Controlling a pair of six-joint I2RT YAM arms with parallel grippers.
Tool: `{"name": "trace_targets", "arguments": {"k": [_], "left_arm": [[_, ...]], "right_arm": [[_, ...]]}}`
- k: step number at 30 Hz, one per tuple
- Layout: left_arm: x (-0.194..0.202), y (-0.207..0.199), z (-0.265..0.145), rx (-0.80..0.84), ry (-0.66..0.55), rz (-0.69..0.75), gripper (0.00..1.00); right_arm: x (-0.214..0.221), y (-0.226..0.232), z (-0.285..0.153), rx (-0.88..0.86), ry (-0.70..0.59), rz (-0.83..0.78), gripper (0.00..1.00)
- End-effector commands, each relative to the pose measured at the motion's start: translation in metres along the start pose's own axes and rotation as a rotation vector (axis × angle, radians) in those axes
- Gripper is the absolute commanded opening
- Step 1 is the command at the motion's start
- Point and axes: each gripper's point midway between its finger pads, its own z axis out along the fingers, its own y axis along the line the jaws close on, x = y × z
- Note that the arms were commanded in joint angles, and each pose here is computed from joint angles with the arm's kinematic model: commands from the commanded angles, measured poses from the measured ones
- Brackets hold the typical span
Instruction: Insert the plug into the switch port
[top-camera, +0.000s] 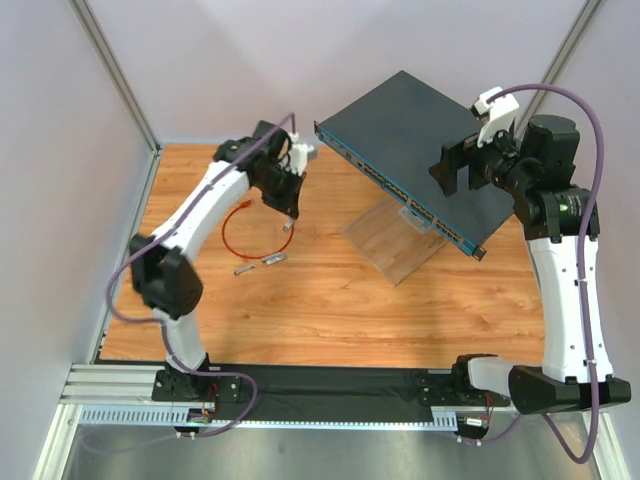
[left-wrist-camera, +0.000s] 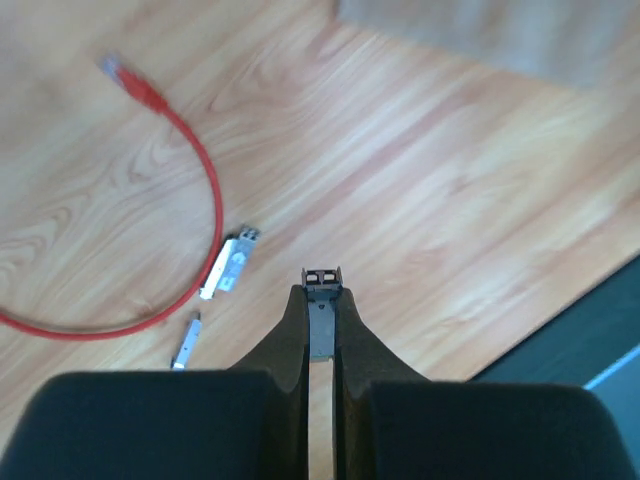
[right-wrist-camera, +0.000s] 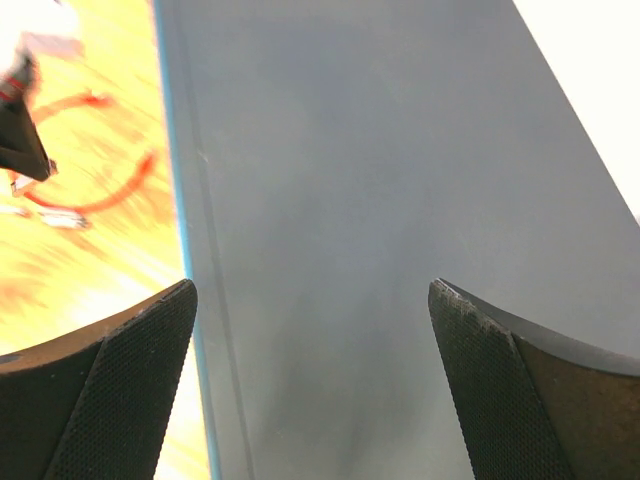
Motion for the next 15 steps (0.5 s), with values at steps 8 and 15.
{"name": "trace_targets", "arguments": {"k": [8,15], "left_arm": [[-0.081,-0.126,-0.224,0.459,-0.891,0.125,0.0],[-0.084,-0.174,-0.316,0.722,-1.207,0.237,0.0]], "right_arm": [[-0.07,0.077,-0.008,-0.369,-0.277,0.031,0.97],[-0.096,0.163,-0.021,-0.726,-0.392,0.086,0.92]]}}
